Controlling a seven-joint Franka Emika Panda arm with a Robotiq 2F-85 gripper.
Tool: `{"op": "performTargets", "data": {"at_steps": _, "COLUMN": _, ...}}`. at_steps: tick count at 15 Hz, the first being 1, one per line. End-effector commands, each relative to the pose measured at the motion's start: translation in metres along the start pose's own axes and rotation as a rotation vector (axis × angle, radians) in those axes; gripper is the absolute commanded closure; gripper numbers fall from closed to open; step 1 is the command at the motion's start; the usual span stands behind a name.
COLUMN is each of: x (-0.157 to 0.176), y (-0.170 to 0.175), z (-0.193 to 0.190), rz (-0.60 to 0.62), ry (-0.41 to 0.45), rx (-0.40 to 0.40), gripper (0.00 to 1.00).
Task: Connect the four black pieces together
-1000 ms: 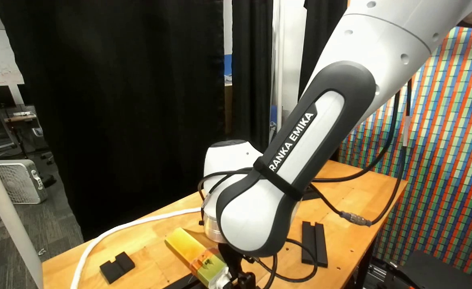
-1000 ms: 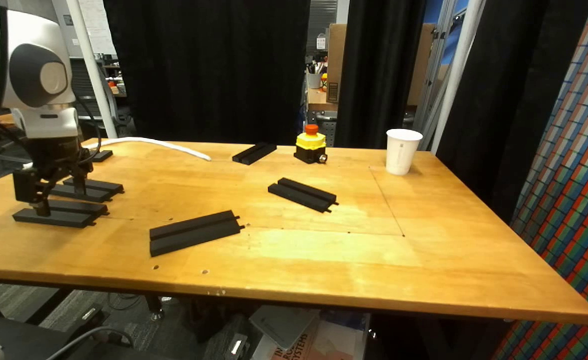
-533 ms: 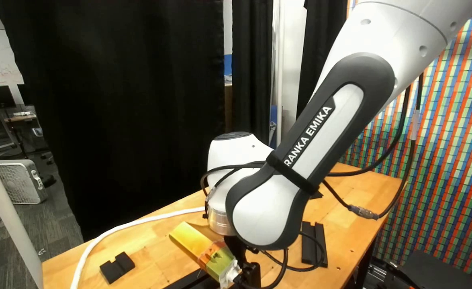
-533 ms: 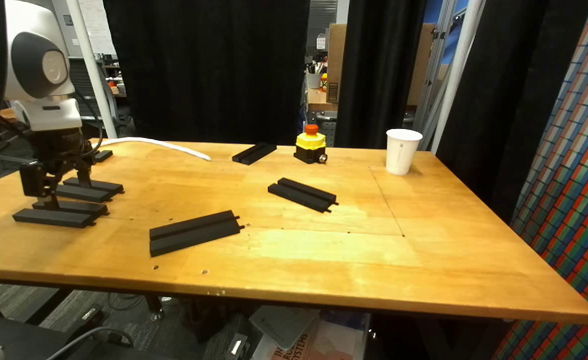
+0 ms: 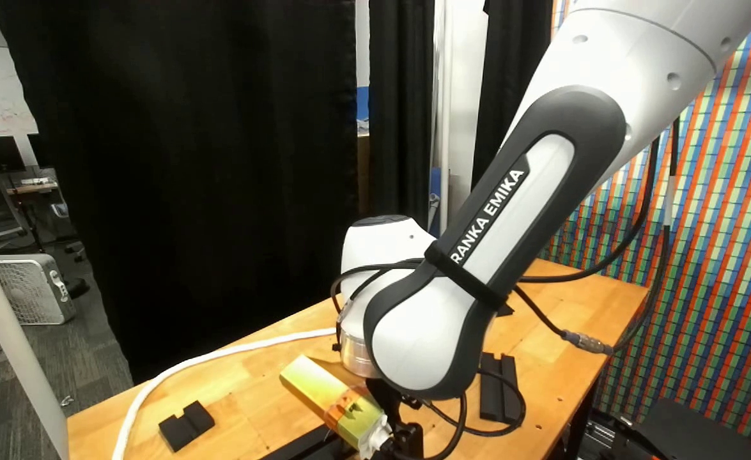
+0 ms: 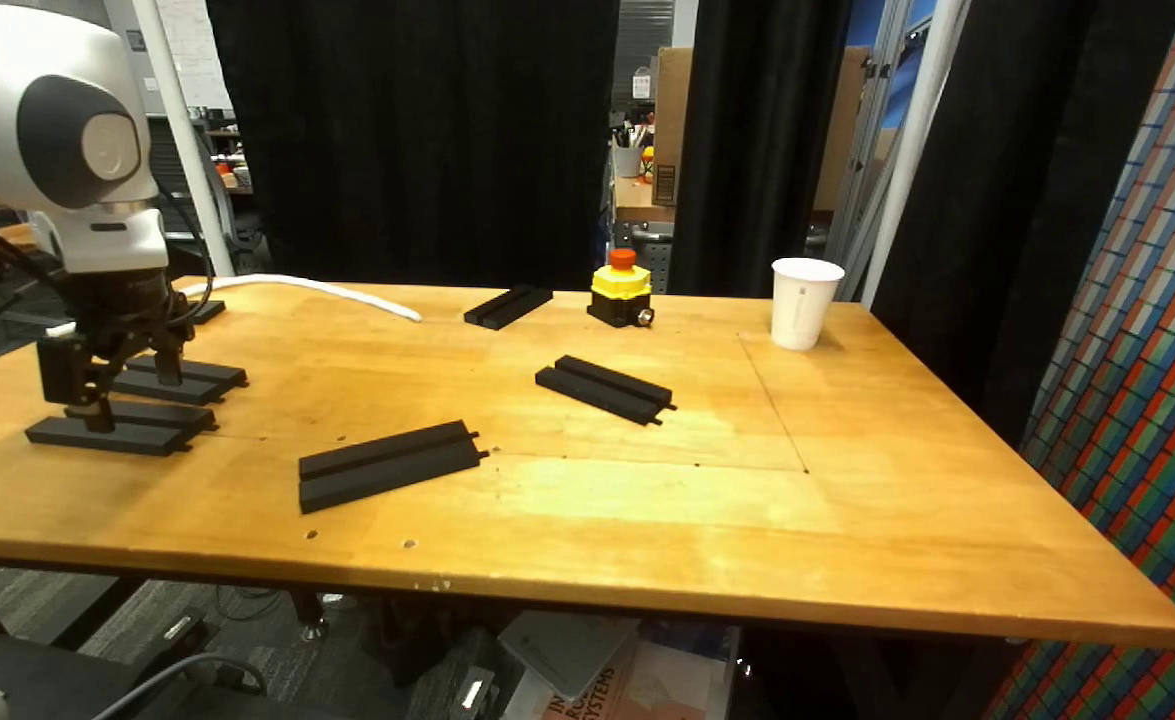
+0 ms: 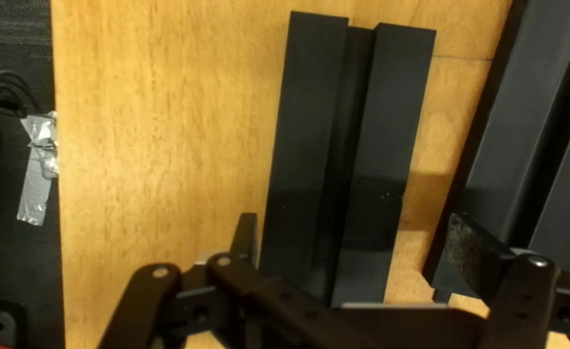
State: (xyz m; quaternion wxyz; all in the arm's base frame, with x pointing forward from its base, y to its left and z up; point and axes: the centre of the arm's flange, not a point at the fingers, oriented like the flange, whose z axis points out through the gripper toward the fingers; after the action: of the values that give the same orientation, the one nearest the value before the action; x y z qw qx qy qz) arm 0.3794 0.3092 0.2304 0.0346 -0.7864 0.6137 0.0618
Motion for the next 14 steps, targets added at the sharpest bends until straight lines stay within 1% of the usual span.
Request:
{"op": "performTargets", "data": {"at_steps": 1, "x": 0.006, "y": 0.013, "z": -0.005, "rz": -0.015, "ry": -0.019, "rx": 0.032, "gripper": 0.00}}
{"op": "performTargets", "data": {"at_steps": 8, "x": 0.015, "y": 0.019, "z": 0.000, "rz": -0.041, "ry": -0.021, "rx": 0.033, "gripper": 0.00}}
{"op": "performTargets", "data": {"at_steps": 12, "x": 0.003, "y": 0.019, "z": 0.007, "rz": -0.052, "ry": -0.024, "rx": 0.045, "gripper": 0.00}}
{"op": "performTargets", "data": {"at_steps": 14, "x": 0.002, "y": 0.020, "z": 0.010, "rz": -0.062, "ry": -0.030, "rx": 0.060, "gripper": 0.00}}
